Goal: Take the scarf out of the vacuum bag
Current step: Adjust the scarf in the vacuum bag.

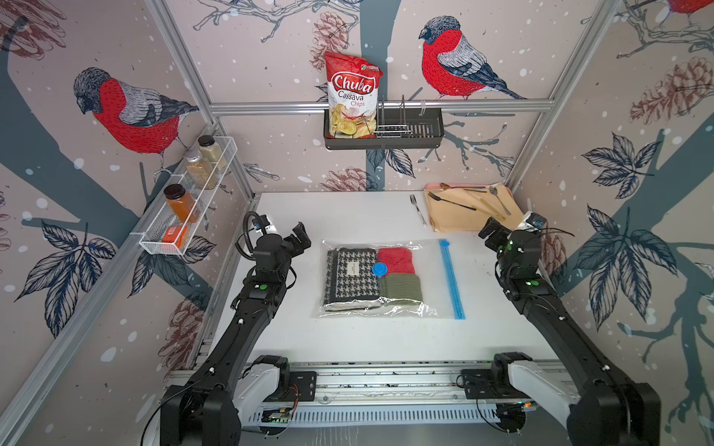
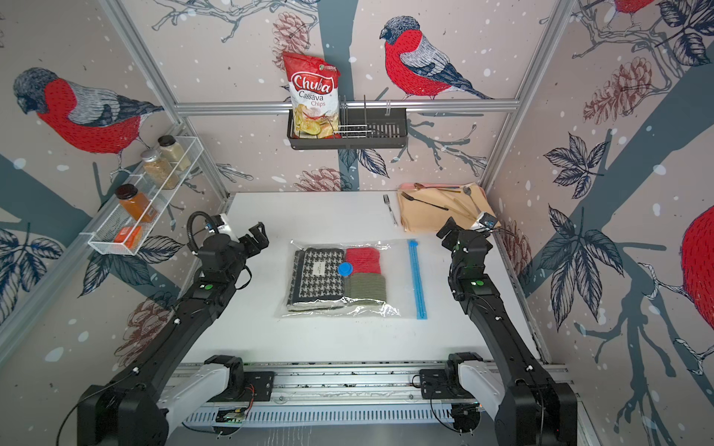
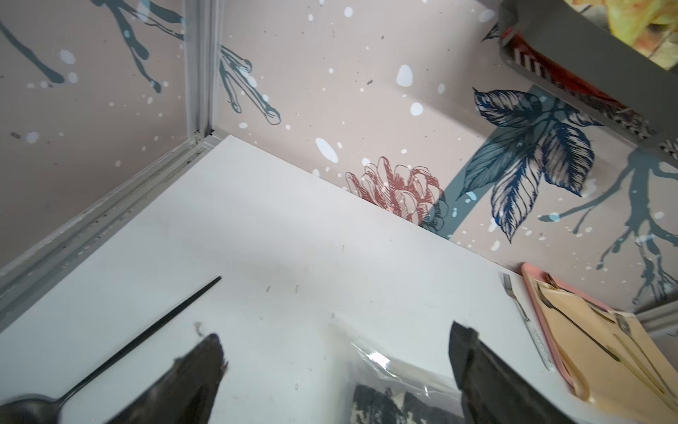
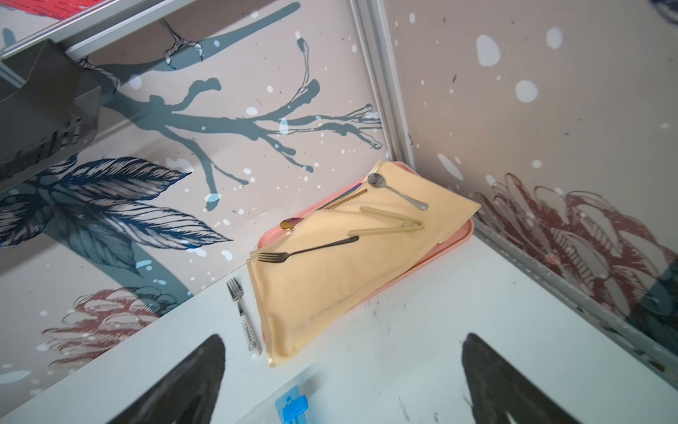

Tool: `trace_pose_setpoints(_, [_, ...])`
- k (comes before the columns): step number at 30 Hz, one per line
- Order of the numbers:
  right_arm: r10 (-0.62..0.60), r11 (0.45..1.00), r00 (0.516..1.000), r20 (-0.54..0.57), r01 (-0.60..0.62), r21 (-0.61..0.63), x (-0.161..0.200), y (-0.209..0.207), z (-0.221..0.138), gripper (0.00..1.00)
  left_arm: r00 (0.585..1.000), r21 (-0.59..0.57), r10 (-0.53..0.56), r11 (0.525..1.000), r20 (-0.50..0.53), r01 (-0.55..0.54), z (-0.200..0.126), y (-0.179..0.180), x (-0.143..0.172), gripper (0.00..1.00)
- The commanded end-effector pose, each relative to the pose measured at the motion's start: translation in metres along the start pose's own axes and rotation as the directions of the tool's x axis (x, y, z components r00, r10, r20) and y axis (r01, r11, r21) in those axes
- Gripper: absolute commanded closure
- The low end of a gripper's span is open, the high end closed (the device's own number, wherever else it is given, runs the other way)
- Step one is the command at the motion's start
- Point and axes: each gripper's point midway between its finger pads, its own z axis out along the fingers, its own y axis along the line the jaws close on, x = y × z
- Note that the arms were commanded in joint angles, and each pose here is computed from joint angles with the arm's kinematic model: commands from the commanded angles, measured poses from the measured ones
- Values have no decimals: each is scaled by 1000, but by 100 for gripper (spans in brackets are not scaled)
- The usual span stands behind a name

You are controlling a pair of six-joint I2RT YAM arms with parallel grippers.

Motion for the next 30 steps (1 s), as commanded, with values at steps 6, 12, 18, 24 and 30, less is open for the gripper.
trace_pose_setpoints(6, [-203,975,978,-50,207,80,25,54,6,0,968,-129,206,966,-141,-225,29,-47,-5,2])
trace_pose_setpoints(12, [-152,962,967,-202,192,195,39,35,33,0,989,-156,89,982,-114,-106,36,-42,6,2])
trace_pose_setpoints(18, [-32,999,985,-169,38,33,29,34,22,0,998,148,62,987,1,-62,8,-78,1,2])
trace_pose_setpoints(24, [-63,996,994,-85,57,-67,22,44,6,0,999,172,44,984,11,-46,11,-83,-3,1])
trace_pose_setpoints(30, [-117,975,987,-109,135,177,16,20,5,0,1000,51,-7,999,-26,9,28,-71,-2,2])
